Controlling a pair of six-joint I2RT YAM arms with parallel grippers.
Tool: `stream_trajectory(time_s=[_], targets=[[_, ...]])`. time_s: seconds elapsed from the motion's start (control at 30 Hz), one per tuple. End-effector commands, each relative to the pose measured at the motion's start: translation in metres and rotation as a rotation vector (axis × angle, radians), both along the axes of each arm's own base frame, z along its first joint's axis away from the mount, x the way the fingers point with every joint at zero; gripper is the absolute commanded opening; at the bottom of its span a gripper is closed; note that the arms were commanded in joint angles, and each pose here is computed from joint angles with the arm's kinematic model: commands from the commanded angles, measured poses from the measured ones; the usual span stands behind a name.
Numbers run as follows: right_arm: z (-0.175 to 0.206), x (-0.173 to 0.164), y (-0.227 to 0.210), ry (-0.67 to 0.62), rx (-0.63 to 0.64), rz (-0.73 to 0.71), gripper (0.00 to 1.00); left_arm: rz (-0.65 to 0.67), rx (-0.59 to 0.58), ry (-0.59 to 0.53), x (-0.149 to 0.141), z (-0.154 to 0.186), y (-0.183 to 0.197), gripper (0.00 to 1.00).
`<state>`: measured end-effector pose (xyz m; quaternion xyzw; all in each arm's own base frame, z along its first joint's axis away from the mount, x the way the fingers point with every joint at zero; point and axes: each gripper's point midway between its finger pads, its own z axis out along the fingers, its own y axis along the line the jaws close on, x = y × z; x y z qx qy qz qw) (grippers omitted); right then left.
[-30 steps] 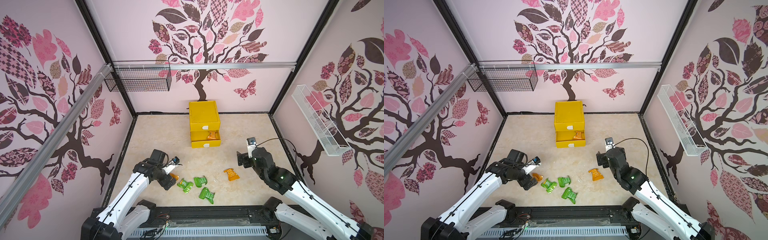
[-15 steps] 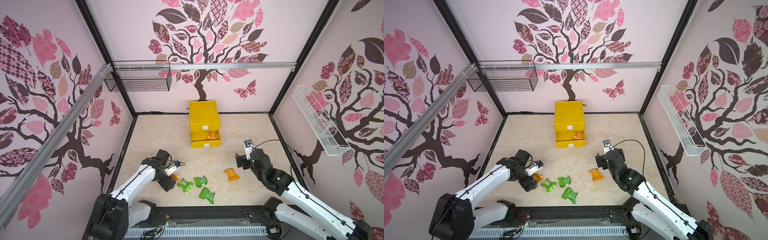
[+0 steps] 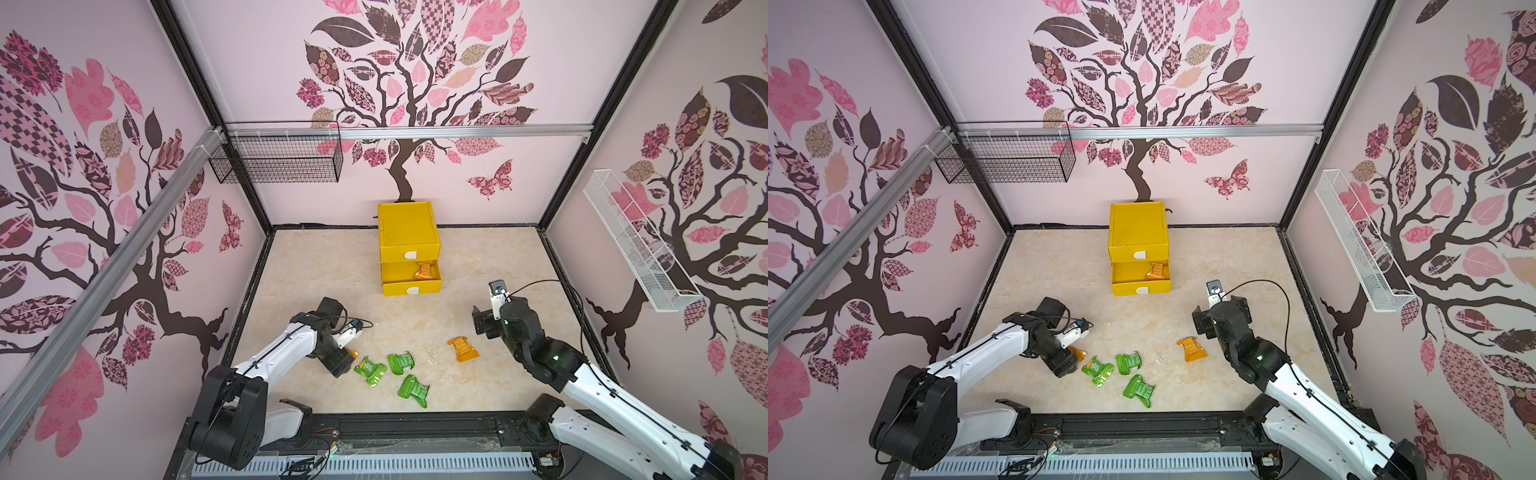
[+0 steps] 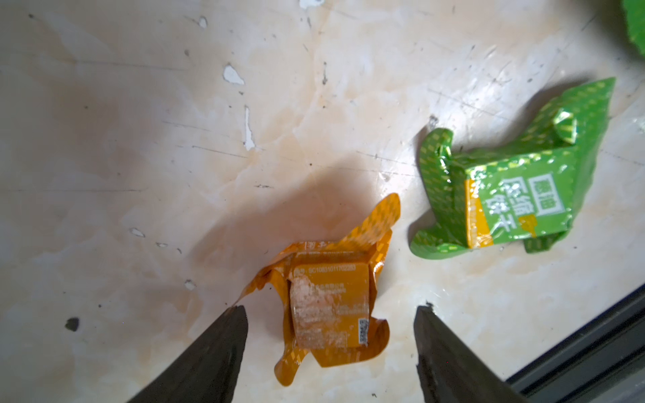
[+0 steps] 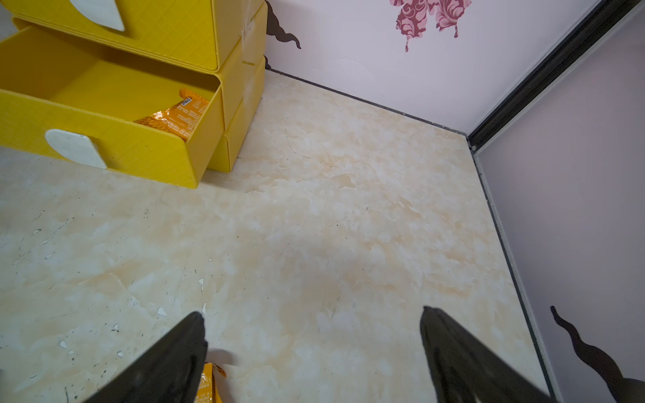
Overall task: Place the cookies into the drawer by color
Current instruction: Pick up the cookie at the center of the board.
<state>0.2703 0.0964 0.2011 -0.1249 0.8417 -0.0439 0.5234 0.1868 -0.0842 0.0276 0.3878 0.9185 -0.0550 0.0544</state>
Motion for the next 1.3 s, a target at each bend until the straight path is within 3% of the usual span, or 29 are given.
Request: stream_trajectory(time_s=[0.0,0.27,0.47,0.67,0.93,1.1,1.27], targets=[[0.007,0.001,-0.004,-0.027,-0.005,-0.013,0.99,0.011,0.016,0.000,0.002,-0.008,0.001,0.80],[0.010,0.000,-0.007,-0.041,-0.006,-0.022,0.99,0.038,0.066,-0.003,0.005,-0.016,0.010,0.73],[0.009,0.000,-0.010,-0.049,-0.014,-0.035,0.99,0.050,0.088,0.020,0.003,-0.018,0.014,0.51],[0.010,-0.001,-0.011,-0.053,-0.004,-0.043,0.99,0.065,0.093,0.008,0.008,-0.014,0.016,0.42],[0.011,0.000,-0.011,-0.058,-0.008,-0.042,0.99,0.070,0.048,-0.145,0.029,0.017,0.013,0.35],[0.014,0.001,-0.010,-0.060,-0.003,-0.039,0.99,0.037,-0.048,-0.300,0.046,0.047,-0.001,0.34],[0.014,0.000,-0.011,-0.062,-0.005,-0.041,0.99,0.023,-0.150,-0.455,0.074,0.101,-0.020,0.33]])
